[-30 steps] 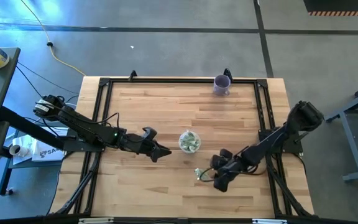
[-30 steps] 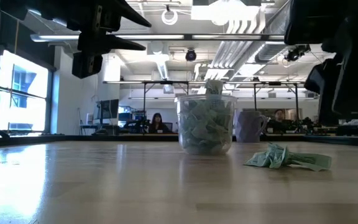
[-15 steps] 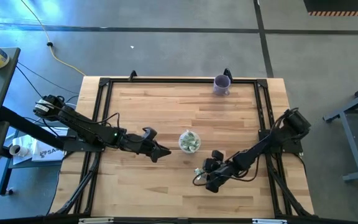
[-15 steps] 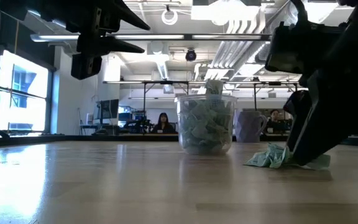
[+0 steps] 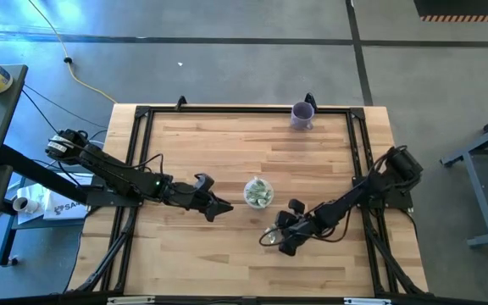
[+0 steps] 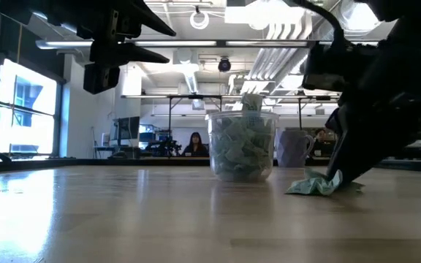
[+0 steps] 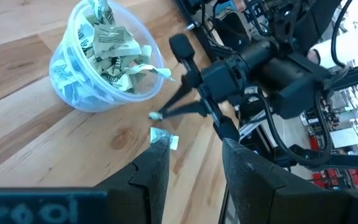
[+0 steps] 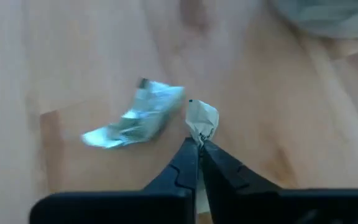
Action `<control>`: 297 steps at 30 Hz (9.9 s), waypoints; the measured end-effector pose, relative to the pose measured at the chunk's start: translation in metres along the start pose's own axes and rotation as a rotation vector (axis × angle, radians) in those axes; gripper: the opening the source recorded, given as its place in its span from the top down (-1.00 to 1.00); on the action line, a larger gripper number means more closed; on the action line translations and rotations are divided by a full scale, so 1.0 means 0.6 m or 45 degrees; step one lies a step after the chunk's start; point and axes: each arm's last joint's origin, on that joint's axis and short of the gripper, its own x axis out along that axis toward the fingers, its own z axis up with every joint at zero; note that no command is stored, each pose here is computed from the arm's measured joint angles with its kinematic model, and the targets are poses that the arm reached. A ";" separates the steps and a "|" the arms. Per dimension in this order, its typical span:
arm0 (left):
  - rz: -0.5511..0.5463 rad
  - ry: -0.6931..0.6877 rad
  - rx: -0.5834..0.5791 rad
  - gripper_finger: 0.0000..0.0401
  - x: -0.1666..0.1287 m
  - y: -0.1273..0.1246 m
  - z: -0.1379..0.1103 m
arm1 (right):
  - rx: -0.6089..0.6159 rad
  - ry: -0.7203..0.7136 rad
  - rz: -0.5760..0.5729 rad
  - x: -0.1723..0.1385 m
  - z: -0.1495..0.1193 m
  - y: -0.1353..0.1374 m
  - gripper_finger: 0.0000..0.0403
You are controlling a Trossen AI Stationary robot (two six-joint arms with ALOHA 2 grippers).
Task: Pick and place Stevia / Truvia into bins
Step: Put the green stevia packet into the transparent bin, then return to Home Position
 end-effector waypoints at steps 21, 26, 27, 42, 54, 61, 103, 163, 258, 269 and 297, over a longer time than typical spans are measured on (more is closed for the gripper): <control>0.013 -0.033 -0.001 0.09 0.000 0.000 0.001 | 0.157 -0.382 0.028 -0.082 0.161 -0.151 0.94; 0.020 -0.040 -0.001 0.09 0.000 0.001 0.002 | 0.165 -0.384 0.113 -0.065 0.178 -0.154 0.93; 0.020 -0.041 -0.001 0.09 0.000 0.001 0.002 | 0.141 -0.390 0.139 -0.065 0.184 -0.150 0.93; 0.022 -0.045 -0.001 0.09 0.000 0.001 0.002 | -0.024 -0.132 0.191 -0.053 0.167 -0.121 0.61; 0.013 -0.047 -0.003 0.09 0.000 0.000 0.002 | -0.102 -0.317 0.173 -0.131 0.167 -0.094 0.33; -0.001 -0.043 -0.034 0.09 0.000 -0.002 0.002 | -0.257 -0.079 0.195 -0.144 0.115 -0.064 0.33; -0.059 0.039 -0.042 0.09 0.000 -0.006 0.000 | -0.035 -0.061 -0.016 0.024 0.011 0.041 -0.10; -0.037 -0.054 -0.186 0.09 0.000 -0.006 0.004 | 0.030 -0.290 0.117 -0.169 0.153 -0.100 -0.03; -0.400 -0.517 0.510 0.09 -0.238 0.199 0.037 | 0.175 -1.366 0.493 -0.272 -0.091 -0.307 -0.04; -0.191 -0.633 0.413 0.09 -0.235 0.211 0.040 | -0.061 -1.356 0.487 -0.270 -0.094 -0.303 -0.04; -0.169 -0.613 0.419 0.09 -0.233 0.214 0.038 | 0.026 -1.045 0.198 -0.231 -0.117 -0.315 -0.06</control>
